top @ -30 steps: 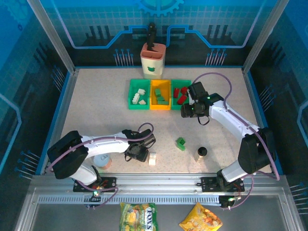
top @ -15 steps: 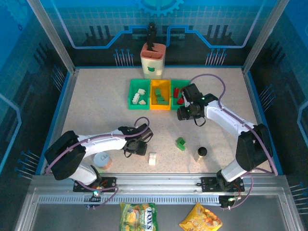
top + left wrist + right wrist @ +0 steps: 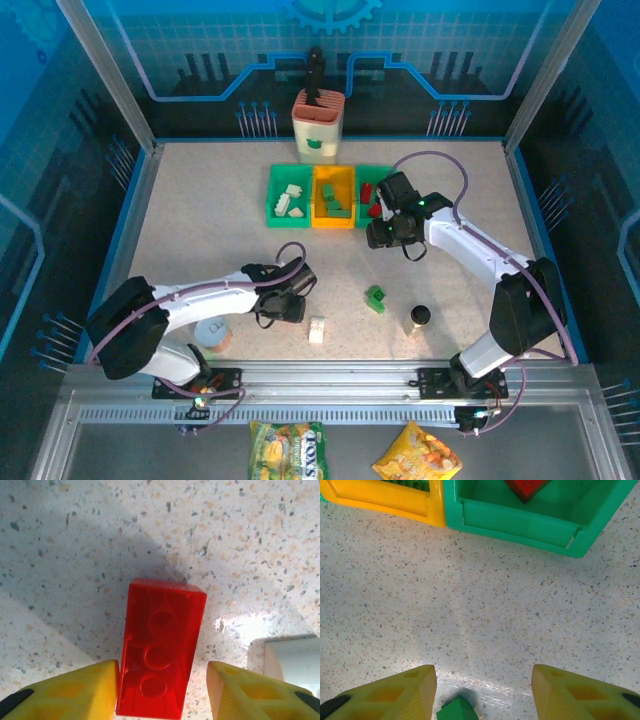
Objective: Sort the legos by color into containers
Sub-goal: Rotate the lego at the bottom-center of the table.
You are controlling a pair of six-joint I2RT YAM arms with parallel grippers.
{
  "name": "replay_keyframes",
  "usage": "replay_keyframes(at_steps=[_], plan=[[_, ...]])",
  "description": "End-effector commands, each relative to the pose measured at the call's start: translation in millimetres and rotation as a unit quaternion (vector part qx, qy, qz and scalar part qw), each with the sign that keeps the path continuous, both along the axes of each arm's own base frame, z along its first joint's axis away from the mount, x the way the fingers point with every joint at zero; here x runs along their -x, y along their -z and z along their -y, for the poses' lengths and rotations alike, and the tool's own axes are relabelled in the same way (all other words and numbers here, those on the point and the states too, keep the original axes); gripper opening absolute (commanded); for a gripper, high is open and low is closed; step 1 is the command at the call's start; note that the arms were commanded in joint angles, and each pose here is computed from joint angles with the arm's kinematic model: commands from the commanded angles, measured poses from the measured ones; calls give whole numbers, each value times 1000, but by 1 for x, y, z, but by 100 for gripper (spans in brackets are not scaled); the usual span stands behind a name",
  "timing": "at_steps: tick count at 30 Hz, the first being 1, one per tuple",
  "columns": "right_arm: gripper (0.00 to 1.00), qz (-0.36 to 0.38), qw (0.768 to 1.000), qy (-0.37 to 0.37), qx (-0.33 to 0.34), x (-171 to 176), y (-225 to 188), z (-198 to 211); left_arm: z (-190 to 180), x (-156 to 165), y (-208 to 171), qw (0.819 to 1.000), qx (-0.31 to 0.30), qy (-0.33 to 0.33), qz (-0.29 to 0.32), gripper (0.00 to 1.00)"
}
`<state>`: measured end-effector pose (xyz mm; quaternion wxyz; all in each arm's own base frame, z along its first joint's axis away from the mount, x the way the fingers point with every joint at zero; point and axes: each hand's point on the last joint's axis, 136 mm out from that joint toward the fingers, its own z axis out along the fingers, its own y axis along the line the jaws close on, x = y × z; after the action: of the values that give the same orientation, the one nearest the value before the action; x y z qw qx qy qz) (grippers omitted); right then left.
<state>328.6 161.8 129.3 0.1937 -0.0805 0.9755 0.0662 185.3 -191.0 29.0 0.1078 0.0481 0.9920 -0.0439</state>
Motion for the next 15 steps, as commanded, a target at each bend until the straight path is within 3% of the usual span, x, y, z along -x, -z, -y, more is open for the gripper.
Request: replay_keyframes(at_steps=[1,15], plan=[[54,-2,1000,-3,-4,3,-4,-6,-5,11,3,1000,-1,-12,-16,49],[54,-5,1000,-5,-7,4,-1,-8,-7,14,13,999,-27,5,-26,44]])
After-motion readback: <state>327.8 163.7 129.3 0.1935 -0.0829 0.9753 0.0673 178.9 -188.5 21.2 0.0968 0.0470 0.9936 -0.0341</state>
